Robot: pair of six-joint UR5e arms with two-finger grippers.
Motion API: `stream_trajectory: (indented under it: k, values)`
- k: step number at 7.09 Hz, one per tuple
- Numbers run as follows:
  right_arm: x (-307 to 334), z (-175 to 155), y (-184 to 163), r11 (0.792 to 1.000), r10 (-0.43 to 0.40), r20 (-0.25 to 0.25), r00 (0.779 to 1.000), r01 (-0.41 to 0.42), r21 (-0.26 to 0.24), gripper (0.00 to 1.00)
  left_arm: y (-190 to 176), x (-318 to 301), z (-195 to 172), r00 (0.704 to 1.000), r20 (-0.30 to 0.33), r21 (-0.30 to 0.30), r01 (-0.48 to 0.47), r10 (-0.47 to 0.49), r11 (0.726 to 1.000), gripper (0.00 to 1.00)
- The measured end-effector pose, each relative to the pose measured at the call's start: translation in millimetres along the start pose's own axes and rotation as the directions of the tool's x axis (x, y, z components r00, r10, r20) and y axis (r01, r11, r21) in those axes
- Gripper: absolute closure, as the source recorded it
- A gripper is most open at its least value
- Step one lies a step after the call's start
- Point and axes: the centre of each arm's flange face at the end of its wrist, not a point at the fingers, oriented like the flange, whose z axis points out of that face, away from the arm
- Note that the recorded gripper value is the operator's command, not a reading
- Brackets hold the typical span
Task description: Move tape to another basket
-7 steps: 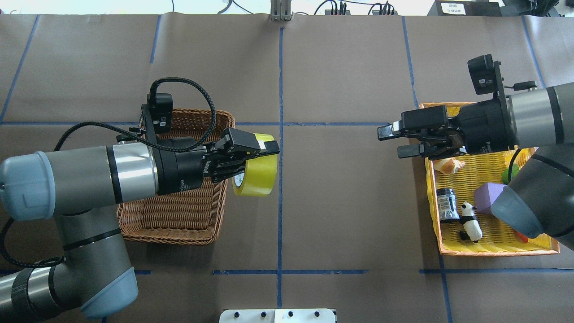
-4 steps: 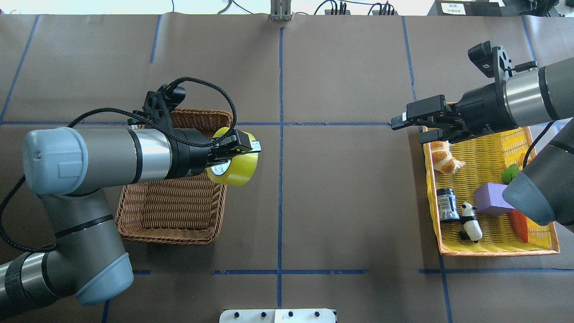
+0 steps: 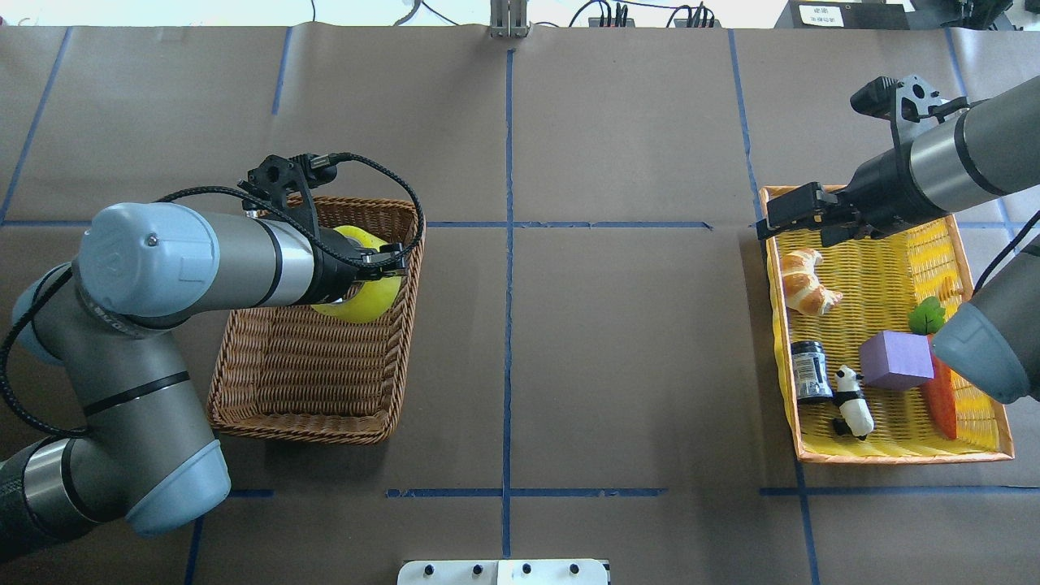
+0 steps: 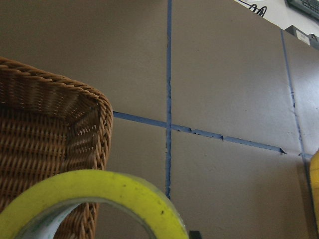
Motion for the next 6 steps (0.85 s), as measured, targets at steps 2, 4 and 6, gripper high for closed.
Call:
stream_trajectory:
  k: [2,4,6]
  values:
    - [55,-27,-4,0.99,-0.141,-0.13,0.981,0.135,-0.049,0.0,2,-26,31,0.989,0.128,-0.023,-0.066,0.068,0.998,1.0]
    - [118,-47,5,0.968,-0.245,-0.168,0.955,0.232,-0.095,0.0,7,-49,63,0.971,0.209,-0.063,-0.109,0.12,0.992,0.01]
    - [157,-62,13,0.957,-0.284,-0.163,0.945,0.269,-0.113,0.0,9,-59,77,0.947,0.232,-0.102,-0.204,0.223,0.974,0.0]
